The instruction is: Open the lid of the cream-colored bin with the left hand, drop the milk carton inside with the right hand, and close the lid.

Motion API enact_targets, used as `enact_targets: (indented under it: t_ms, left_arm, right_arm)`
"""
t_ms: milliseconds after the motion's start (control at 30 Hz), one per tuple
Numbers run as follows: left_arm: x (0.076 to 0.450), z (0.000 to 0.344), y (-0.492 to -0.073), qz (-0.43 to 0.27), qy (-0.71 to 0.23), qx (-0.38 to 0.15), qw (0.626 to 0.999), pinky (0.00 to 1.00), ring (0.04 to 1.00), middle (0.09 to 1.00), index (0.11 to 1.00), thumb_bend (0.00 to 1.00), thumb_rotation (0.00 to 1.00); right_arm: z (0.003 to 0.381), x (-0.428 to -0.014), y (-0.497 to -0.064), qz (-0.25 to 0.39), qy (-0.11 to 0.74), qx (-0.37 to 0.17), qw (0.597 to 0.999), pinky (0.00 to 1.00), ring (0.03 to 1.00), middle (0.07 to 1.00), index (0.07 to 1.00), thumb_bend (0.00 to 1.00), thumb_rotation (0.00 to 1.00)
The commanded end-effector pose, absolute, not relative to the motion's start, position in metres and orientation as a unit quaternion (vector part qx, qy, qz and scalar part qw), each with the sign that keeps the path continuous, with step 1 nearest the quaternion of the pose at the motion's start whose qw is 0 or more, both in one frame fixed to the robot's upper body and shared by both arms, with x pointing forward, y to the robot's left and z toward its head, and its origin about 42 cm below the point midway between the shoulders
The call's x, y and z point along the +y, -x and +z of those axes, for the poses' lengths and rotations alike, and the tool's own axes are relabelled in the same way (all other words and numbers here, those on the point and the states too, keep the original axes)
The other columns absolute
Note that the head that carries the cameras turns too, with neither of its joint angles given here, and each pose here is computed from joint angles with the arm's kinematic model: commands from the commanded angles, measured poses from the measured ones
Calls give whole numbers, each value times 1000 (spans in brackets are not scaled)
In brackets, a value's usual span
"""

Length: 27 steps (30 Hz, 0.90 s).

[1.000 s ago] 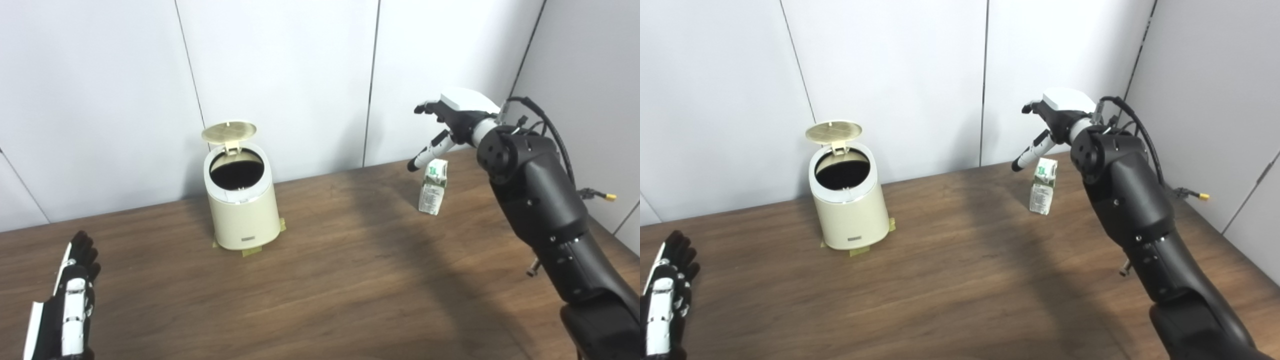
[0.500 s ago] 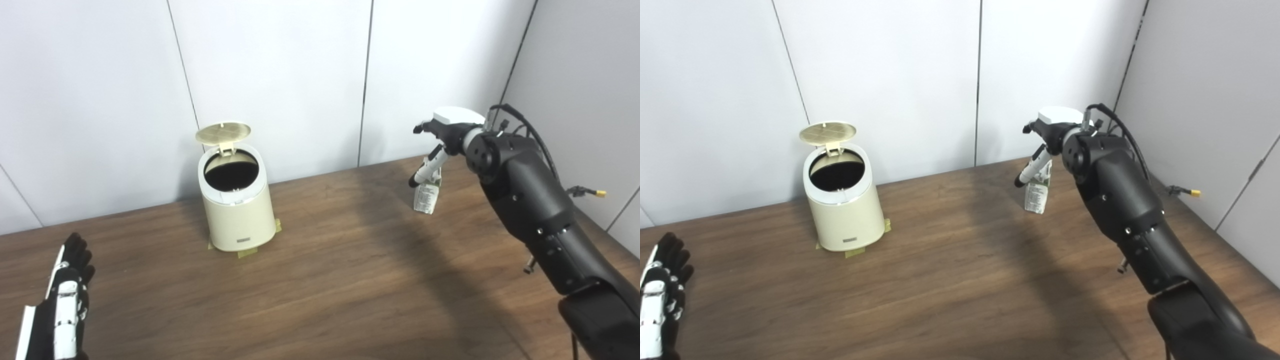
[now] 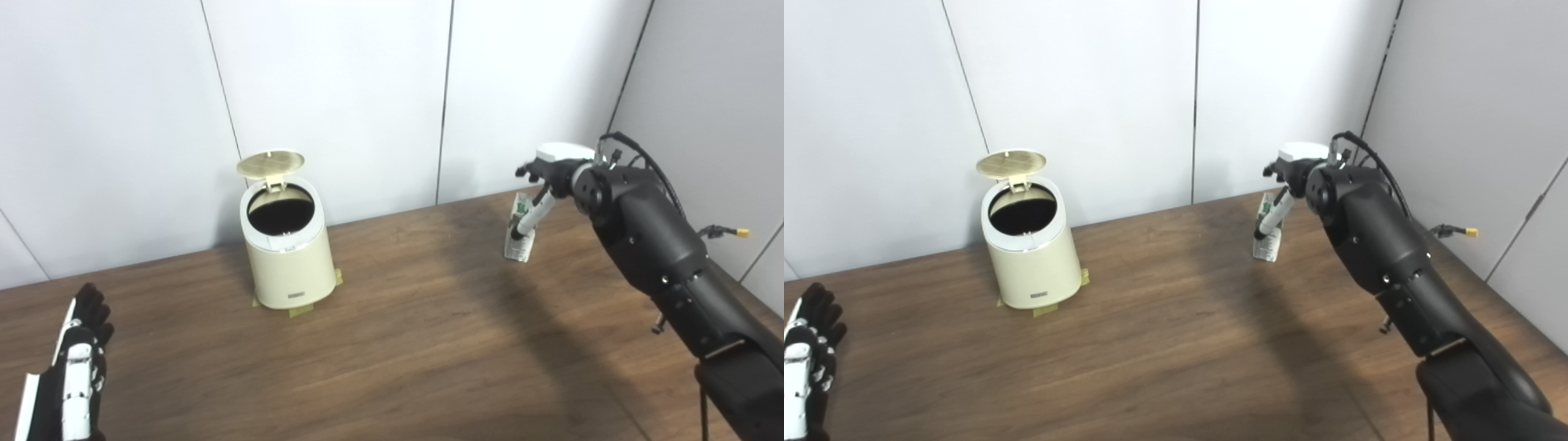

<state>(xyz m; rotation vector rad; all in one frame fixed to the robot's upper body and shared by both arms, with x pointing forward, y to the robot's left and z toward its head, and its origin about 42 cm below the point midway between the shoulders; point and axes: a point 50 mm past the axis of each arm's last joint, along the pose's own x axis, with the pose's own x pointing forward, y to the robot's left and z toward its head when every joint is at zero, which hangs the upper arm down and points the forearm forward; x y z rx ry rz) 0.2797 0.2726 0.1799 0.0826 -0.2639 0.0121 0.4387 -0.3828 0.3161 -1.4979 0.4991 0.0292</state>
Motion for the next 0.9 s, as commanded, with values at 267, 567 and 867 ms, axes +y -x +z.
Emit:
enact_targets:
  t_ms: [267,567,867]
  left_arm:
    - [270,200,-284,-2,-48,-165,985,1000,1000,1000,1000,194,1000]
    - [268,202,-283,-1,-48,-168,985,1000,1000,1000,993,180,1000]
    - [266,205,-282,-1,-49,-168,985,1000,1000,996,992,184,1000]
  right_arm:
    - [345,-393,-445,-18,668,212,713,617,763,826,877,972,364]
    - [338,-398,-445,-22,666,217,713,570,712,784,891,987,400]
    - [337,-401,-452,-27,671,217,709,653,802,856,903,986,379]
